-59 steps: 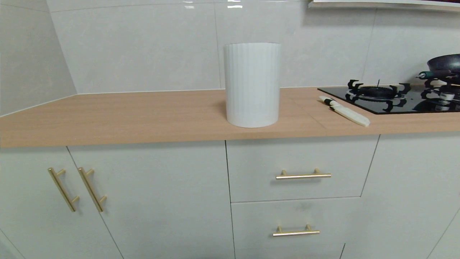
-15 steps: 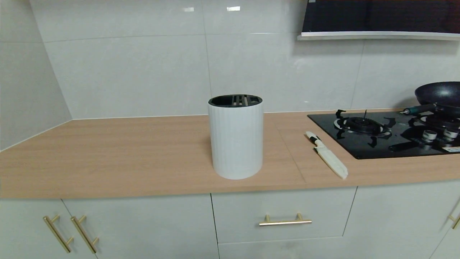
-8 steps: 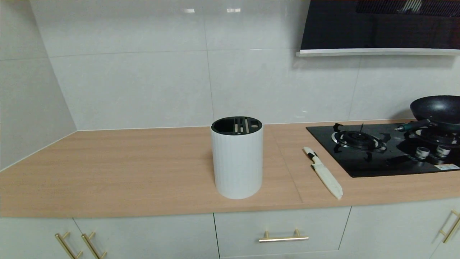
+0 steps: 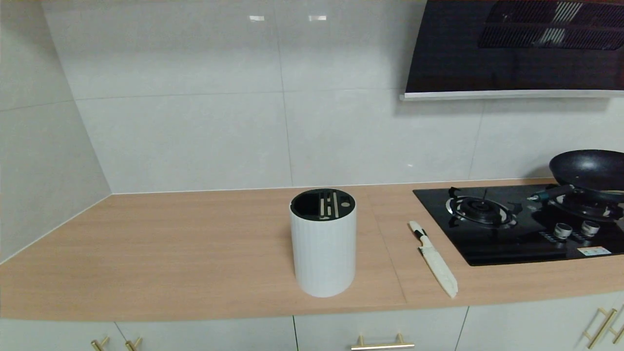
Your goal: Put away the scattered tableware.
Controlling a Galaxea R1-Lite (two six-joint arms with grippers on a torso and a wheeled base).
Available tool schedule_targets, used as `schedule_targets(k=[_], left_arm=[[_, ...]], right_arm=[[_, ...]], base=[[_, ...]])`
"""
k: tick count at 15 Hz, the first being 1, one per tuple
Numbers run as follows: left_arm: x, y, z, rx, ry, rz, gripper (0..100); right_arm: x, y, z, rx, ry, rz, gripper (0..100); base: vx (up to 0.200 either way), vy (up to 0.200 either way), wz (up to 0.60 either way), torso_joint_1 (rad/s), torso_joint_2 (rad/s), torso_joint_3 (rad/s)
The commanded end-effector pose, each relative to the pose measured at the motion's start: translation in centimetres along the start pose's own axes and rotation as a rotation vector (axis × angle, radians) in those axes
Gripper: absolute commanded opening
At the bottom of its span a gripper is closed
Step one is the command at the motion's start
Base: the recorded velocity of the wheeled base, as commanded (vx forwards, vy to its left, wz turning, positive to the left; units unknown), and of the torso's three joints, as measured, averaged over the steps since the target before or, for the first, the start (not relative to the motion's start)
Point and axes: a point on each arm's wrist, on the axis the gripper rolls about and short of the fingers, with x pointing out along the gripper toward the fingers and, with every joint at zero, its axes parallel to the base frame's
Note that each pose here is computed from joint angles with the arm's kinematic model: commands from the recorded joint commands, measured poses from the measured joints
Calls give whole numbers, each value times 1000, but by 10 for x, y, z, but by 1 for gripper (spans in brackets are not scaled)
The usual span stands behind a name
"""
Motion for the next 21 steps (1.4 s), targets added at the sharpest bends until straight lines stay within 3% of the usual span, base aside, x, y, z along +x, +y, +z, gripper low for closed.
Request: schedule_targets(k=[1,10,21], left_arm=[[0,0,0,-1,1,0,100],[0,0,0,0,1,0,100],[0,0,0,0,1,0,100]], right_arm=[[0,0,0,0,2,0,100],[0,0,0,3,2,0,100],[0,0,0,-3,0,3,100]], base=[[0,0,0,281,-579,-295],[0,0,0,222,-467,-245],[0,0,0,3,-5,-3]])
